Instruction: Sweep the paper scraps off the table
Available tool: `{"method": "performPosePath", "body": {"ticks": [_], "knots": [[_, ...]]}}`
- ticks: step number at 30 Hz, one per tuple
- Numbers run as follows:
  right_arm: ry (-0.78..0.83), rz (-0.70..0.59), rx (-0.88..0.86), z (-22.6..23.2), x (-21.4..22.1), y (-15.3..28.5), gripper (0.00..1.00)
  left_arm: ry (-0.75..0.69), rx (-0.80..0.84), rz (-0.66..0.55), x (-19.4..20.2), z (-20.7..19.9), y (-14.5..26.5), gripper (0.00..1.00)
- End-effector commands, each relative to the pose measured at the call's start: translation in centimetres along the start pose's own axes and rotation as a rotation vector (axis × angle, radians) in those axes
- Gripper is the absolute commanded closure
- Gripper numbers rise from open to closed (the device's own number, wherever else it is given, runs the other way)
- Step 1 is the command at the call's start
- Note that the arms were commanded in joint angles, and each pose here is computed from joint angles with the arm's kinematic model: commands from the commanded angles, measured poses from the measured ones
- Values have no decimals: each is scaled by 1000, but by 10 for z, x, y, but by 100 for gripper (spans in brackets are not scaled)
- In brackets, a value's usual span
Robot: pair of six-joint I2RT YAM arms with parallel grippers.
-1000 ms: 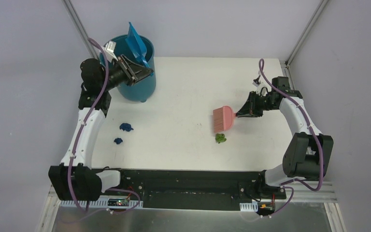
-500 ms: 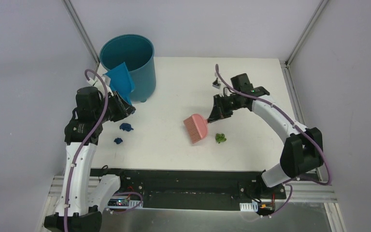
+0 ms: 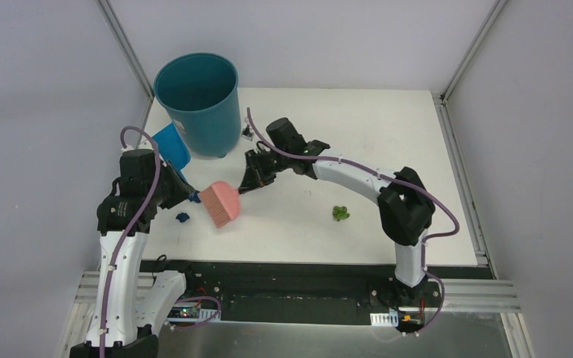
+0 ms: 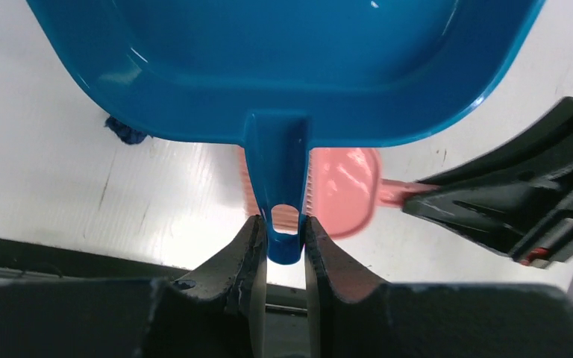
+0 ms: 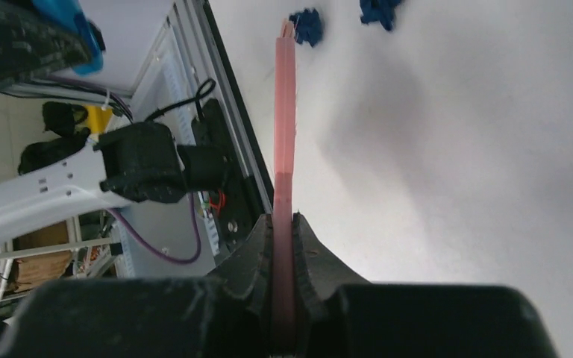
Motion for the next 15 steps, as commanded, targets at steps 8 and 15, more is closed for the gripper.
{"method": "performPosePath", "body": {"ticks": [8, 15], "knots": [[-310, -177, -444, 23, -68, -87, 100, 156, -140, -52, -13, 0, 6, 100], [-463, -154, -548, 27, -77, -144, 100, 134, -187, -142, -28, -1, 23, 100]]}}
Point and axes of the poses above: each gripper's point midway between its finger pads, its own y axis back along the fingers, its own z axis along the line the jaws close on, x = y × z, the point moved 9 cm from there along y, back along the fingers, and after that the axes turned 1 degree about -y, right-handed, at the moved point
